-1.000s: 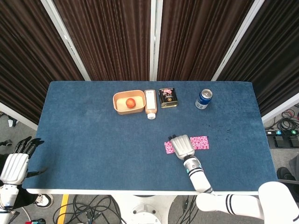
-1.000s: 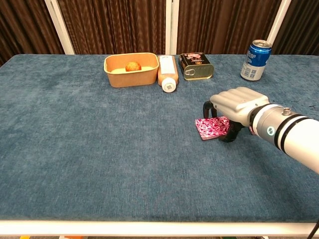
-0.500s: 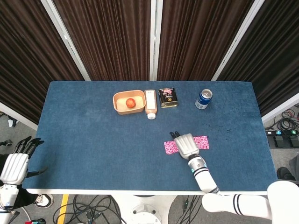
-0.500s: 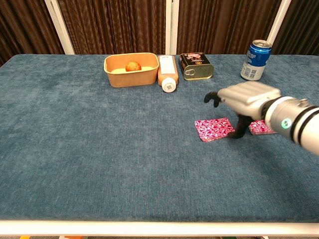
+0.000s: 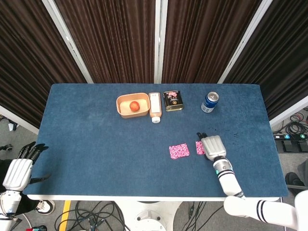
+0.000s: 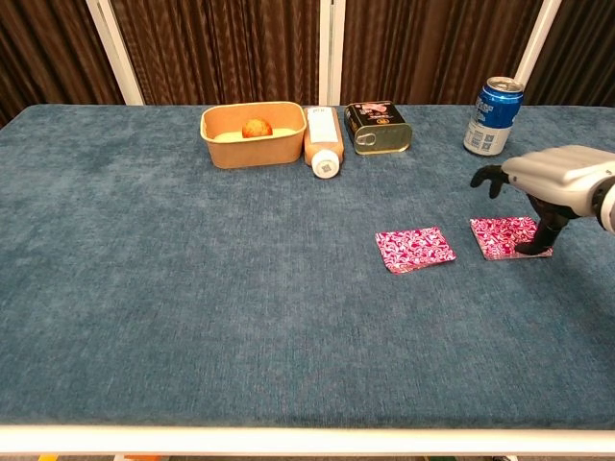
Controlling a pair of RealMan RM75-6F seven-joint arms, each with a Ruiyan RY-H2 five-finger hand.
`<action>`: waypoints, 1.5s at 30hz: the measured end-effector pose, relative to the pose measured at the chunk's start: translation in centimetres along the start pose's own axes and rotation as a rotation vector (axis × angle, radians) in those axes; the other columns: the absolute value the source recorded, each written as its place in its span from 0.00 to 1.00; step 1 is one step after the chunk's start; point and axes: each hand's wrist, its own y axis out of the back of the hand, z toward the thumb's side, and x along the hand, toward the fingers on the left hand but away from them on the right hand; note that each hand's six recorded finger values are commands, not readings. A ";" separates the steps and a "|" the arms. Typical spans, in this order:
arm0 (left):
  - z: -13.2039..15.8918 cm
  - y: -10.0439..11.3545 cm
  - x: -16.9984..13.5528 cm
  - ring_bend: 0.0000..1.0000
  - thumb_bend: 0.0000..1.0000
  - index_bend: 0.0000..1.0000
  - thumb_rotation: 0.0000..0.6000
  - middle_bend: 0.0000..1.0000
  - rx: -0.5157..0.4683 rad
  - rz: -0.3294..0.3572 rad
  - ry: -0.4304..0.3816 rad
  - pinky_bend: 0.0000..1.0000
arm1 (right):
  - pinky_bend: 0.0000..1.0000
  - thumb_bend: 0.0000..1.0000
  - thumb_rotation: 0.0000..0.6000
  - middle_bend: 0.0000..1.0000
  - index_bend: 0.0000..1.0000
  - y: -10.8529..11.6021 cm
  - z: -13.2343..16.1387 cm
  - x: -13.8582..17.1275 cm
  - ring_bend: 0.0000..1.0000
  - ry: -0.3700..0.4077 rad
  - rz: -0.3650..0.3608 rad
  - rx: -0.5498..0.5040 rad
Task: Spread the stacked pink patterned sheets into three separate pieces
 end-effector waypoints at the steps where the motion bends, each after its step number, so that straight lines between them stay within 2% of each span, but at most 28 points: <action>1: 0.0 -0.1 0.0 0.04 0.00 0.18 1.00 0.13 0.002 -0.003 -0.002 0.10 | 0.71 0.16 1.00 0.20 0.12 -0.2 -0.2 -0.1 0.62 -0.004 0.005 0.000; 16: -0.2 0.0 0.1 0.04 0.00 0.18 1.00 0.13 -0.009 0.006 0.004 0.10 | 0.71 0.17 1.00 0.22 0.16 -1.9 -0.1 -0.8 0.63 -0.022 0.021 0.004; 35: -0.3 0.0 0.0 0.04 0.00 0.18 1.00 0.13 -0.013 0.008 0.005 0.10 | 0.71 0.20 1.00 0.28 0.28 -2.0 0.3 -1.0 0.63 -0.030 0.003 0.012; 45: -0.4 -0.3 -0.1 0.04 0.00 0.18 1.00 0.13 -0.011 -0.001 0.010 0.10 | 0.71 0.21 1.00 0.30 0.30 -2.0 0.3 -1.1 0.63 -0.039 -0.003 0.017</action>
